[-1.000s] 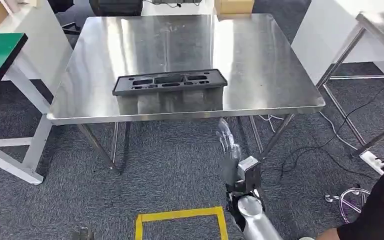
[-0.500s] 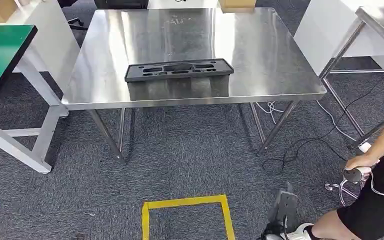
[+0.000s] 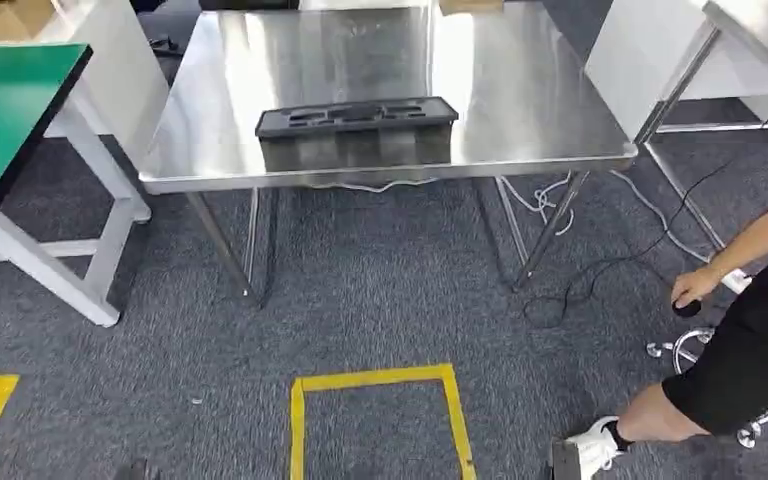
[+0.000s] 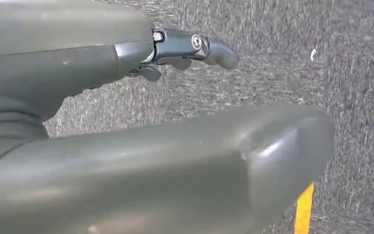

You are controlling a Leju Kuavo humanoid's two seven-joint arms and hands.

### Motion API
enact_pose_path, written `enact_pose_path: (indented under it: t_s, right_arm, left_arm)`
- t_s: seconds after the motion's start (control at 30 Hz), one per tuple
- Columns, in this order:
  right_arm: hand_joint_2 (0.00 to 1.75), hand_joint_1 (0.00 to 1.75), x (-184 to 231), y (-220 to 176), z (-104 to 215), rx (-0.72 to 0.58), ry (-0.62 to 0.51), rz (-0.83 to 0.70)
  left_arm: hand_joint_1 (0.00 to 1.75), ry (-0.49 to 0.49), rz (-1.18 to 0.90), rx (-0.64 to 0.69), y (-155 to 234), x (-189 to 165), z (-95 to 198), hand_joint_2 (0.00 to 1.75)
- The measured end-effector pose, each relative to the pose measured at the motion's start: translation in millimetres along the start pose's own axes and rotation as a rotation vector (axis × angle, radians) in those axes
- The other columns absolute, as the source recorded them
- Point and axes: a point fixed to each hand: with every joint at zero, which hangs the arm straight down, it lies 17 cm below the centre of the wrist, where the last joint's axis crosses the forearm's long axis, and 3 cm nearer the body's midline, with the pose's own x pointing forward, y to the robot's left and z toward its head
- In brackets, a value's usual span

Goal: Take the parts from the cabinet and place them on the table.

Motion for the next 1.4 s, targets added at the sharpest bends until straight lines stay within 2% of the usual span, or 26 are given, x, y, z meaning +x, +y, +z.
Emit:
enact_pose_path:
  t_s: [0.17, 0.3, 0.8, 1.23, 1.4]
  right_arm:
    - [0.00, 0.00, -49, 3, 12, 0.036, 0.146, 0.178]
    - [0.00, 0.00, -79, -1, 24, 0.039, 0.207, 0.260]
    - [0.00, 0.00, -74, 8, 23, 0.079, 0.176, 0.388]
    - [0.00, 0.00, -89, 6, 29, 0.078, 0.227, 0.396]
    - [0.00, 0.00, -92, 9, 30, 0.079, 0.240, 0.386]
  left_arm:
    - [0.00, 0.014, -0.005, 0.032, 25, 8, -10, 0.00]
    - [0.00, -0.049, -0.051, 0.054, 11, 7, -1, 0.00]
    - [0.00, -0.050, -0.010, -0.003, -31, 3, 12, 0.00]
    - [0.00, -0.062, -0.002, -0.020, -36, 3, 14, 0.00]
    - [0.00, -0.082, -0.003, -0.027, -35, 14, 10, 0.00]
